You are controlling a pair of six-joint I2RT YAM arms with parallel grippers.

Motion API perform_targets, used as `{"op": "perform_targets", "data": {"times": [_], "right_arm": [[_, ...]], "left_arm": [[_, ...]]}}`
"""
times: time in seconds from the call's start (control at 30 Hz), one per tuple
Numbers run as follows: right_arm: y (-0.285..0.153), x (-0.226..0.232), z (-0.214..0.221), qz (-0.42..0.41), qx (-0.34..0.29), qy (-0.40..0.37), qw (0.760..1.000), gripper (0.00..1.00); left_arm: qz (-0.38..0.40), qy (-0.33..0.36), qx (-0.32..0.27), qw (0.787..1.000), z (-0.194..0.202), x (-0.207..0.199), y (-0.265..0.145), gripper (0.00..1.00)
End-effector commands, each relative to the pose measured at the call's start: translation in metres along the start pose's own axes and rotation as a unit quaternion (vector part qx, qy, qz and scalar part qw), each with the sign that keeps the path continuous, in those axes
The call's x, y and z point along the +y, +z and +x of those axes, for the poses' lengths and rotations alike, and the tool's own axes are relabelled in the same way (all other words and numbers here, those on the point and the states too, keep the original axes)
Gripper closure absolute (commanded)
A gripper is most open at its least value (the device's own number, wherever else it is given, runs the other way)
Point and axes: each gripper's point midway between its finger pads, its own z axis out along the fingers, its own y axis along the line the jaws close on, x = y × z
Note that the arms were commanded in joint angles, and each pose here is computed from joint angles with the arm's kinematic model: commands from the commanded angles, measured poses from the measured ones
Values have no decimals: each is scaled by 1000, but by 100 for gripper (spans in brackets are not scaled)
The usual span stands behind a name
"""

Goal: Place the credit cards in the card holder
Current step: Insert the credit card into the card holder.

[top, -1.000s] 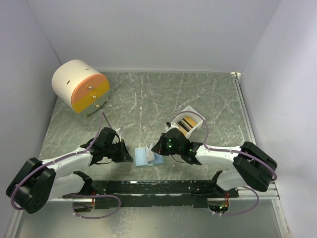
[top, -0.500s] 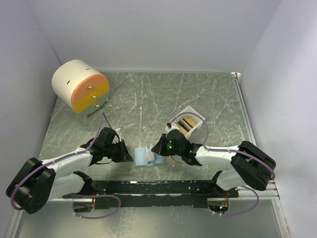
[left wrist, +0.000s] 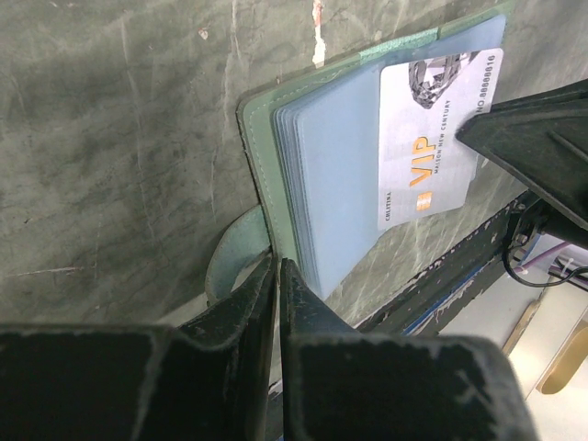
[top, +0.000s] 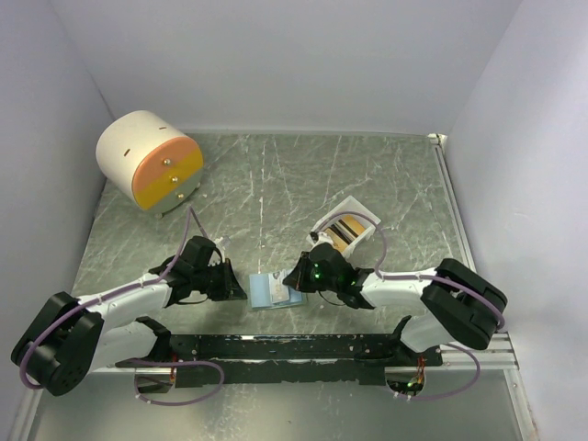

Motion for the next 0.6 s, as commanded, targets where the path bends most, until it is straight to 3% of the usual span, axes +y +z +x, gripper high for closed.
{"op": "perform_targets", "data": {"times": [0.0, 0.57], "right_arm": [[4, -17, 11, 30, 24, -35, 999, 100], [8, -17, 13, 25, 35, -64, 997, 97]], "left_arm": [[-1, 4, 5, 1000, -1, 0, 1, 83], [-4, 4, 7, 1000, -3, 0, 3, 83]]}}
